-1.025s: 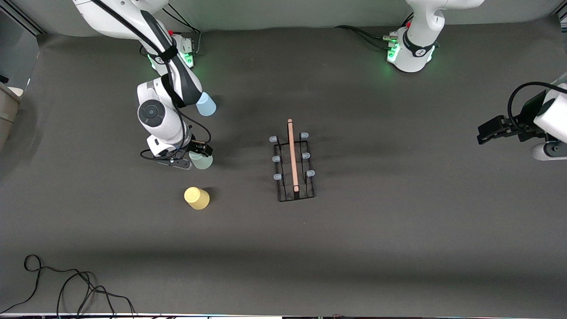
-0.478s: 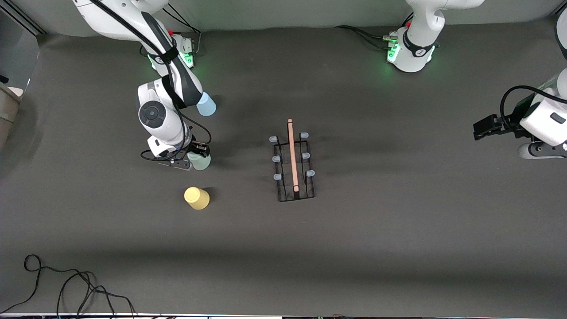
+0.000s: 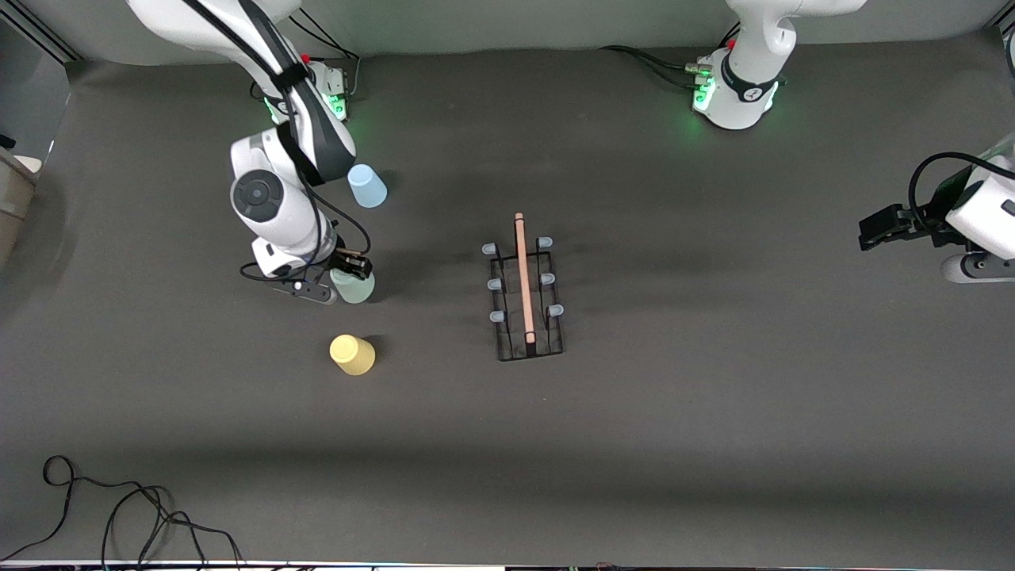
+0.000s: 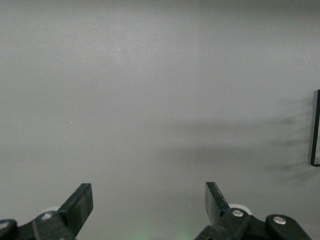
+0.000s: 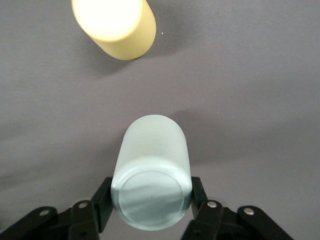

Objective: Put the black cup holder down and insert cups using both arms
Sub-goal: 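Close the right gripper on the pale green cup and lift it, then carry the green cup over the rack and lower it onto a peg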

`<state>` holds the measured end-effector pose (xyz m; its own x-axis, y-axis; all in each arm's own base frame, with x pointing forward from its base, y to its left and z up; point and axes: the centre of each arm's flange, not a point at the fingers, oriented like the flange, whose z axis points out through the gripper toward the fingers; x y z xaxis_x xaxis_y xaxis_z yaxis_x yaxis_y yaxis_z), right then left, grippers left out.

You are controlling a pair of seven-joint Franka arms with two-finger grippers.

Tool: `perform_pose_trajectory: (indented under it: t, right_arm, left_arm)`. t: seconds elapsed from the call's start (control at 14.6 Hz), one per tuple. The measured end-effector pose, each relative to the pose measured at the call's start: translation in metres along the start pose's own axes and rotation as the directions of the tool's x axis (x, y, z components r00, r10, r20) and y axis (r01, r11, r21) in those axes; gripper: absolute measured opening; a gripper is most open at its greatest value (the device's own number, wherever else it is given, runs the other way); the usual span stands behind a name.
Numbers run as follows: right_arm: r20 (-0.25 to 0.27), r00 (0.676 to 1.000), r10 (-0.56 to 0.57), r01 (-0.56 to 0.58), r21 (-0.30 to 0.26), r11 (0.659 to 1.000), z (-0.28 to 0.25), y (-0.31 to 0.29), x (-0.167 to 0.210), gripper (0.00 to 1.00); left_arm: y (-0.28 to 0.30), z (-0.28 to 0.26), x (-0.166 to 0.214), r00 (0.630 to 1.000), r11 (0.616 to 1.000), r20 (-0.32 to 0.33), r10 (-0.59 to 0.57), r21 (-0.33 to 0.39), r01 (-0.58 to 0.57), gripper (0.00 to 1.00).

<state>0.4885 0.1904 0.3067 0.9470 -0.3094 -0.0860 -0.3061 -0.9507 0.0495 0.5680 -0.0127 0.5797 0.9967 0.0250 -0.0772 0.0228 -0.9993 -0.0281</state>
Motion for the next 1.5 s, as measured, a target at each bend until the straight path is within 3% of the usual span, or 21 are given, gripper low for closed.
perform_pose_trajectory:
  t: [0.34,0.61,1.09,1.5]
  right_arm:
    - [0.026,0.999,0.044,-0.045,0.043,0.998,-0.096,-0.052,-0.019,0.65]
    - [0.039,0.995,0.097,-0.101,0.117,0.988,-0.127,-0.108,-0.051,0.65]
    - [0.05,0.982,0.18,-0.185,0.121,0.975,-0.106,-0.207,-0.104,0.65]
    - [0.033,0.979,0.2,-0.202,0.129,0.971,-0.064,-0.235,-0.109,0.65]
  left_arm:
    - [0.001,0.008,0.001,1.0,1.0,0.012,0.001,0.001,-0.001,1.0]
    - [-0.001,0.008,0.001,1.0,1.0,0.012,-0.001,0.001,0.001,1.0]
    - [-0.025,0.004,0.0,0.999,0.999,0.006,-0.034,-0.005,0.034,1.0]
    - [-0.019,0.004,0.0,1.0,1.0,0.005,-0.022,-0.004,0.022,1.0]
